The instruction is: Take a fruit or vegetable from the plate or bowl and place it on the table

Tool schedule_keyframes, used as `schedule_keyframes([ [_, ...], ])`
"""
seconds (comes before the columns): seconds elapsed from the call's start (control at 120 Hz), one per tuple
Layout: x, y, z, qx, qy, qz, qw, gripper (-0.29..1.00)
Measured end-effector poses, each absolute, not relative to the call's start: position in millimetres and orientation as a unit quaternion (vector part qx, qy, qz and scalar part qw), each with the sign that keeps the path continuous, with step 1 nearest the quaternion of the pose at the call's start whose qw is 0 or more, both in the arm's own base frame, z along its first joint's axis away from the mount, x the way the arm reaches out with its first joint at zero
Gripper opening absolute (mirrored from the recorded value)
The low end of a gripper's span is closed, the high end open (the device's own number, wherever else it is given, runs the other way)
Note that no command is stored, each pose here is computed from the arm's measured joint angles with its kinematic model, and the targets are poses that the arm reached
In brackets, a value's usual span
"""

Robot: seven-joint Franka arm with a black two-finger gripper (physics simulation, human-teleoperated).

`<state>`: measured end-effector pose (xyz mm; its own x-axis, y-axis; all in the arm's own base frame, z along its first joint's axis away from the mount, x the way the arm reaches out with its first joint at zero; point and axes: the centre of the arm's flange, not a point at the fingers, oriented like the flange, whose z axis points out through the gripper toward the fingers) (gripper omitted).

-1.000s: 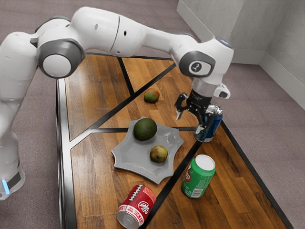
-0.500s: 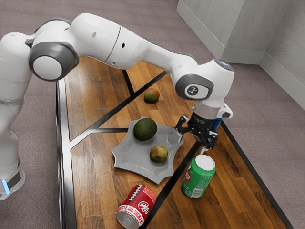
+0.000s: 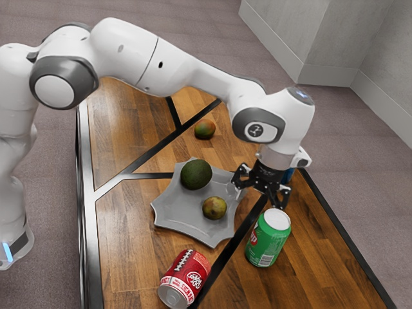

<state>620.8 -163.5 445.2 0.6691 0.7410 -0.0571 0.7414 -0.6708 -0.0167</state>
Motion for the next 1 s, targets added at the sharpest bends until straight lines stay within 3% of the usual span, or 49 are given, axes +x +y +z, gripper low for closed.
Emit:
schedule_keyframes([
  [0.233,617,-154,448,0.905,0.425,-0.014,-0.004,0.69],
  [0.308,612,-162,468,0.913,0.407,0.007,0.003,0.70],
  [0.458,588,-147,519,0.915,0.397,0.070,-0.019,0.70],
  [0.617,578,-136,519,0.924,0.378,0.057,-0.025,0.70],
  [0.75,563,-126,525,0.944,0.328,0.033,-0.007,0.70],
  [0.933,565,-48,538,0.943,0.330,0.022,-0.021,0.70],
  [1.0,568,-28,569,0.941,0.336,0.034,-0.023,0.70],
])
